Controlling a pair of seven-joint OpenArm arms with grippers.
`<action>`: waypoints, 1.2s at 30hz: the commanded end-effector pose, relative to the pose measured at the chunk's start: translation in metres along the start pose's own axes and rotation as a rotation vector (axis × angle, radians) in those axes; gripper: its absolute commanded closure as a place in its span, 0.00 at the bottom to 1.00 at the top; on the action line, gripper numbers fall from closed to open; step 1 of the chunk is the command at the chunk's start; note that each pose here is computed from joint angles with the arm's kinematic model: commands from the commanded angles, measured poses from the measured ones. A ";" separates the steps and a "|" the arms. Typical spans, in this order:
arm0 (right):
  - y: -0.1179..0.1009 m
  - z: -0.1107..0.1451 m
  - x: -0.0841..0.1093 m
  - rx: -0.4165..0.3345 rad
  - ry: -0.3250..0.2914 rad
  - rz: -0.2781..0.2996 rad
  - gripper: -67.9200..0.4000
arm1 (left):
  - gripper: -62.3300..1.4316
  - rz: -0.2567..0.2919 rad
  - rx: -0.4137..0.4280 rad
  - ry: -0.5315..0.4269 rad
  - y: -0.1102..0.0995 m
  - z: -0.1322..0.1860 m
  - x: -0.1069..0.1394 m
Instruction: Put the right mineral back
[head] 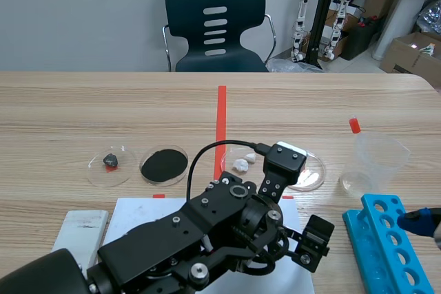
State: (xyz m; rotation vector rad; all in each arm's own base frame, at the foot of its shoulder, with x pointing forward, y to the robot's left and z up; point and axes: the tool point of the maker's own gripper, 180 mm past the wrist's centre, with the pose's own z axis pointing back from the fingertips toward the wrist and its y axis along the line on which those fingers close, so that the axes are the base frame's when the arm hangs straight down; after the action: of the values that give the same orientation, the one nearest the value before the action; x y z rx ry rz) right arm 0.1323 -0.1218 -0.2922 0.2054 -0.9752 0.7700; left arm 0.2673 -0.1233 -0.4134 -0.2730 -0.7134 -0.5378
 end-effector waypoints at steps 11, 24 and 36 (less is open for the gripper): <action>-0.003 0.001 0.008 -0.006 -0.024 0.009 0.03 | 0.00 0.001 -0.032 0.025 -0.002 0.030 0.018; -0.003 0.001 0.008 -0.006 -0.024 0.009 0.03 | 0.00 -0.006 -0.025 0.026 0.004 0.037 0.021; -0.003 0.001 0.008 -0.006 -0.024 0.009 0.03 | 0.00 -0.006 -0.025 0.025 0.004 0.037 0.021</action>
State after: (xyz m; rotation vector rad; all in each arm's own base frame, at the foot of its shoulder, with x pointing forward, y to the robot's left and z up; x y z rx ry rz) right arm 0.1323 -0.1218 -0.2922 0.2054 -0.9752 0.7700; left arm 0.2602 -0.1082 -0.3782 -0.2751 -0.6652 -0.5616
